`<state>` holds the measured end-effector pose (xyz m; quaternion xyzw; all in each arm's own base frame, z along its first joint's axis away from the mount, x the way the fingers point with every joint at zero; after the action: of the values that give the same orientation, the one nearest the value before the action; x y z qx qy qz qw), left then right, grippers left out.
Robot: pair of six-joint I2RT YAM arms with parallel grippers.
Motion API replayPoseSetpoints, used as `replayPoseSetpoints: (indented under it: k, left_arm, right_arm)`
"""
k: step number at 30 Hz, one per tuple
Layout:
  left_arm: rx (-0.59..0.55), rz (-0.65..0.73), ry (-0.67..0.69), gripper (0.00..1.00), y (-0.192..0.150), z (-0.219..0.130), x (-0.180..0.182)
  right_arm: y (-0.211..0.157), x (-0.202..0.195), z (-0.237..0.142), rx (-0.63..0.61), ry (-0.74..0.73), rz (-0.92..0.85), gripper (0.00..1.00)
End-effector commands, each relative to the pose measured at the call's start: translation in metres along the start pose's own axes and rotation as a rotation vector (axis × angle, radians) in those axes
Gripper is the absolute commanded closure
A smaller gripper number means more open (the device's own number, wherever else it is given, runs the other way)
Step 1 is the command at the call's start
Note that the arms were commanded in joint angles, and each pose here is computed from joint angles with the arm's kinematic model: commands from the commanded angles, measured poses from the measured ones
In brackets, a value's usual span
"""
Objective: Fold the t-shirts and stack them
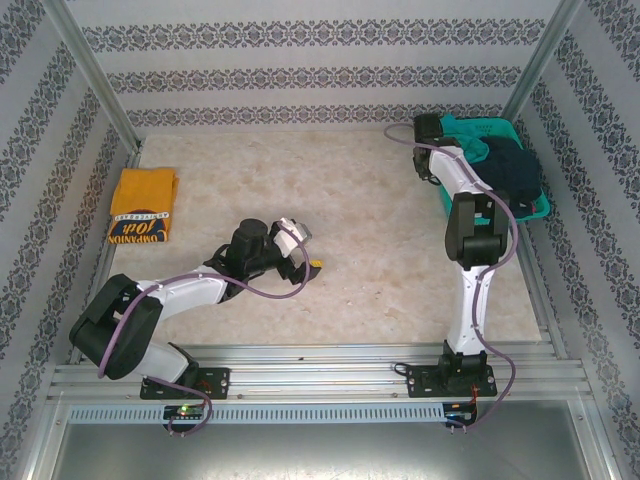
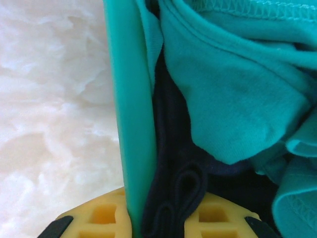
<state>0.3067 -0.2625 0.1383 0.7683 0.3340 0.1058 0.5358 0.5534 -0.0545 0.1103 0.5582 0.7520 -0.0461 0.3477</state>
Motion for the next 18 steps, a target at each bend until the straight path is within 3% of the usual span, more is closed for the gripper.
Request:
replayPoseSetpoints:
  k: [1, 13, 14, 18]
  left_arm:
    - [-0.056, 0.003, -0.021, 0.00, 0.019, 0.005, -0.009]
    - [-0.050, -0.002, -0.008, 0.00, 0.015, 0.004, -0.010]
    - [-0.053, -0.001, -0.009, 0.00, 0.015, 0.004, -0.010]
    - [-0.060, -0.002, -0.015, 0.00, 0.018, 0.006, -0.010]
  right_arm:
    - [0.003, -0.017, 0.006, 0.018, -0.065, 0.096, 1.00]
    - [0.005, -0.028, 0.011, 0.026, -0.077, 0.086, 0.98]
    - [0.005, -0.027, 0.010, 0.023, -0.066, 0.086, 0.95]
    - [0.017, -0.026, -0.011, -0.045, -0.017, 0.092, 0.66]
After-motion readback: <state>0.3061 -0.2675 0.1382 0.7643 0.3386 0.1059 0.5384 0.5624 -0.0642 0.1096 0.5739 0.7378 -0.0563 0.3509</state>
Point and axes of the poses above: each hand's point on the last joint's axis, 136 mm out from that joint toward the fingers, its own z axis out along the fingers, its own x axis along the line the jaws close on, y = z × x, the point moved 1 cm from there along -z, back along the fingers, and after that the axes turned 15 degrees about -z, right-handed, at the moved point
